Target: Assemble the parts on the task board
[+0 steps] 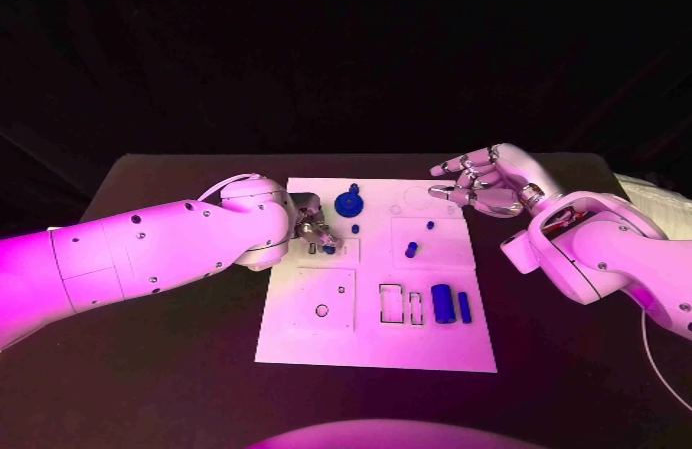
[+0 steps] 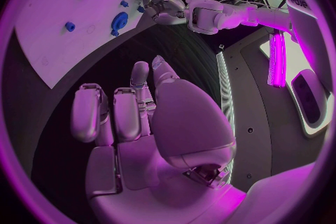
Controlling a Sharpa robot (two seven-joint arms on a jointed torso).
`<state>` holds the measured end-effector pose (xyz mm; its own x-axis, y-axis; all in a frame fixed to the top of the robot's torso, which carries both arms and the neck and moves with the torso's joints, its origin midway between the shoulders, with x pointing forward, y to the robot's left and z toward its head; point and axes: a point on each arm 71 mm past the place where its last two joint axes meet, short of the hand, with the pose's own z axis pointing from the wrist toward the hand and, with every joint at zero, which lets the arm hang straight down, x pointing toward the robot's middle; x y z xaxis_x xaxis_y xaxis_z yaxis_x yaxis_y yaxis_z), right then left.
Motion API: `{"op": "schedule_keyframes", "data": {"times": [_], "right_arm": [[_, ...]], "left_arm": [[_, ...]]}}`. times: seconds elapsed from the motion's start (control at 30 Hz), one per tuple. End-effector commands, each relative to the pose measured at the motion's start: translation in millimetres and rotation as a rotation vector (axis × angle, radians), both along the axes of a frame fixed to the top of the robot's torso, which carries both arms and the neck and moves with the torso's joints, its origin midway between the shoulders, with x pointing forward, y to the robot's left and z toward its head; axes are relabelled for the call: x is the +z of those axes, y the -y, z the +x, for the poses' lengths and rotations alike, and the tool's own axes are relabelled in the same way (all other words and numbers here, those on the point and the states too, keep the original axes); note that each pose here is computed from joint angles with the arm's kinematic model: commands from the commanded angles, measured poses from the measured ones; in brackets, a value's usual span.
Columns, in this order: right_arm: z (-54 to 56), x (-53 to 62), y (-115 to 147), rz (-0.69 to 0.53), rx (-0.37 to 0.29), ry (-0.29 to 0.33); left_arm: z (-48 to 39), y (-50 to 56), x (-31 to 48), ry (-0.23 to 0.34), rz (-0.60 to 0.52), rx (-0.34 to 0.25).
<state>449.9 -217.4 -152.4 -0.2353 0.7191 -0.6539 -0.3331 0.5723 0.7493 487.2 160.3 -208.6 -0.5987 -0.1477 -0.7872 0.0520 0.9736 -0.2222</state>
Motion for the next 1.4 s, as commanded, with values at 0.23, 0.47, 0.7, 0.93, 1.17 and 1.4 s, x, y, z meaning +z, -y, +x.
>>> {"op": "schedule_keyframes", "data": {"times": [0.23, 0.47, 0.7, 0.93, 1.17, 1.4], "right_arm": [[-0.5, -0.9, -0.2, -0.01, 0.009, -0.007], [-0.3, -1.1, 0.4, -0.011, 0.008, -0.008], [-0.3, -1.2, -0.1, -0.011, 0.012, -0.01], [-0.2, -1.6, 0.1, -0.013, 0.013, -0.014], [0.1, -2.0, 0.3, -0.014, 0.013, -0.016], [1.1, -3.2, 1.0, -0.017, 0.013, -0.021]], "left_arm": [[-3.1, 1.5, -5.6, -0.028, -0.001, 0.002], [-3.6, 2.6, -4.6, -0.023, -0.01, 0.005], [-4.1, 4.3, -3.7, -0.019, -0.017, 0.004], [-4.5, 4.6, -3.3, -0.018, -0.019, 0.004], [-5.0, 3.6, -2.3, -0.014, -0.023, 0.008], [-4.9, -0.4, 6.1, -0.003, -0.04, 0.016]]}}
